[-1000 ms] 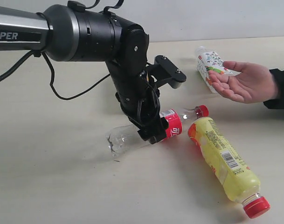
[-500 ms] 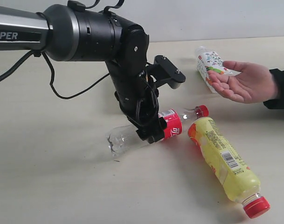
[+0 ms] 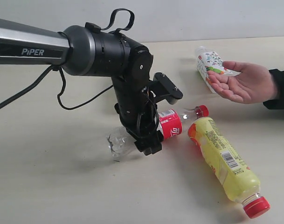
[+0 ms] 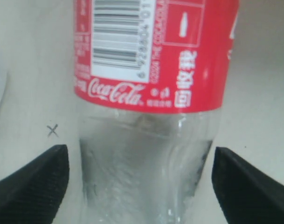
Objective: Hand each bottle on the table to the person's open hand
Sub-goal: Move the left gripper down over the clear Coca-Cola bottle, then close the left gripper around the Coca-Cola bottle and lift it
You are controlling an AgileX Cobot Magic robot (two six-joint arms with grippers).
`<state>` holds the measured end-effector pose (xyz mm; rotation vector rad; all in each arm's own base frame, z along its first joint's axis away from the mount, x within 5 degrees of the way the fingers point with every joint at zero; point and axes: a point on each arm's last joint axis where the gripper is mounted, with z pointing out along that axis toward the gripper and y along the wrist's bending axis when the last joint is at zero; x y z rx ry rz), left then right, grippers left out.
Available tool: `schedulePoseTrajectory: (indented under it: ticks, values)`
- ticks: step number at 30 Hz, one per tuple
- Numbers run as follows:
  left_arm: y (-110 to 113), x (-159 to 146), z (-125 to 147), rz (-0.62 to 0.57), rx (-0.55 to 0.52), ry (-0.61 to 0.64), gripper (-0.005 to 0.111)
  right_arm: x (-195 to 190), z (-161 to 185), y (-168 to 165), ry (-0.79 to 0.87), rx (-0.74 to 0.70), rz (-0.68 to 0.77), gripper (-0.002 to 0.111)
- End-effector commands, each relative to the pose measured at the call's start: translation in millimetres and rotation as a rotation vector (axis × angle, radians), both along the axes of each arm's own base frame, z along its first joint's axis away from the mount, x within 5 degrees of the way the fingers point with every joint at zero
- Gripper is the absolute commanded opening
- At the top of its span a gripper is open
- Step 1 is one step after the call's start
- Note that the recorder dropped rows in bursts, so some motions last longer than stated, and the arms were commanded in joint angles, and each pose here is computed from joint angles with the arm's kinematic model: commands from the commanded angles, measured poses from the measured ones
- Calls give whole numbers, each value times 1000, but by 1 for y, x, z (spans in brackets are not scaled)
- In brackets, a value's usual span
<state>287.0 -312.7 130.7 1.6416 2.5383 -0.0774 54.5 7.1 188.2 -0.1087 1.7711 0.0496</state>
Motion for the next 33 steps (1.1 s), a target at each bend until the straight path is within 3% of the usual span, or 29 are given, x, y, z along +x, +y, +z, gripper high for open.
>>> schedulePoseTrajectory:
  ticks: [1,19,33]
  values:
    - [-1,0,2,5,-3,-1,79,0,-1,0,-6,2,-7,0]
    - [-2,1,-6,10,-5,-2,75,0,-1,0,-6,2,-7,0]
    - [-1,-1,-6,11,12,15,3,0,-1,0,-6,2,-7,0]
